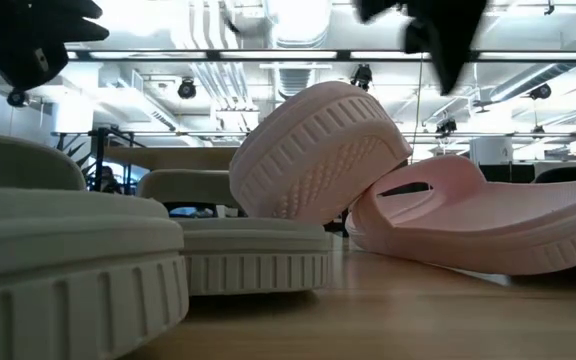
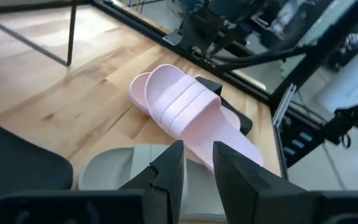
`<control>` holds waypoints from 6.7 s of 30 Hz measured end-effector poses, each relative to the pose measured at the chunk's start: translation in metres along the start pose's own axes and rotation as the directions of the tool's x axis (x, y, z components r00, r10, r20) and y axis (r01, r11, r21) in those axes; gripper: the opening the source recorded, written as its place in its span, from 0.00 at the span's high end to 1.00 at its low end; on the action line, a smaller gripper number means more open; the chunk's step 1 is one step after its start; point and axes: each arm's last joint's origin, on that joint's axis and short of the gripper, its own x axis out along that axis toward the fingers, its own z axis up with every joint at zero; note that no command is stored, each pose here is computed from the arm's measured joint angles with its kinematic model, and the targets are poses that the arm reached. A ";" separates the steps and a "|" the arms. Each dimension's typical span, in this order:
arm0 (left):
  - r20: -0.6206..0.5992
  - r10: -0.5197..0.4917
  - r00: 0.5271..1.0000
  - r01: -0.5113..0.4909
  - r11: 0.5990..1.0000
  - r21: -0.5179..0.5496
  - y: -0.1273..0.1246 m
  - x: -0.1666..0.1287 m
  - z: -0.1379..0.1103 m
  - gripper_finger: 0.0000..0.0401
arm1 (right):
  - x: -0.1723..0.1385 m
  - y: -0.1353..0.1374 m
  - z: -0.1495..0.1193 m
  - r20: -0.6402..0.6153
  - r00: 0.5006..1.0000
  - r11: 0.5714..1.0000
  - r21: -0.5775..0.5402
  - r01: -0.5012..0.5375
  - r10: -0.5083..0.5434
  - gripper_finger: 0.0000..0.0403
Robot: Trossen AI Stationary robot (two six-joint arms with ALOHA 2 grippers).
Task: Pick and place slides into the shelf
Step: Move the black slider under the shelf
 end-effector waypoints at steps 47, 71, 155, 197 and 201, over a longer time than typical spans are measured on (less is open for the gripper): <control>-0.043 0.026 0.999 -0.024 0.998 0.051 0.021 -0.014 0.005 0.82 | 0.075 0.051 -0.102 0.181 0.920 0.938 0.097 0.334 -0.346 0.41; 0.013 0.066 0.998 -0.066 0.998 0.020 0.022 -0.014 0.007 0.82 | 0.101 0.039 -0.106 0.283 0.833 0.862 -0.041 0.506 -0.476 0.43; -0.014 0.081 0.997 -0.081 0.996 -0.046 0.018 -0.006 -0.003 0.82 | 0.008 0.011 -0.128 0.348 0.913 0.977 0.081 0.195 -0.211 0.97; -0.018 0.057 0.998 -0.060 0.975 -0.213 0.017 -0.009 0.001 0.82 | 0.097 -0.064 0.187 0.306 0.834 0.830 -0.186 0.525 -0.459 0.95; -0.035 0.045 0.998 -0.051 0.976 -0.213 0.017 -0.009 0.001 0.82 | 0.106 -0.064 0.200 0.324 0.786 0.790 -0.156 0.593 -0.526 0.86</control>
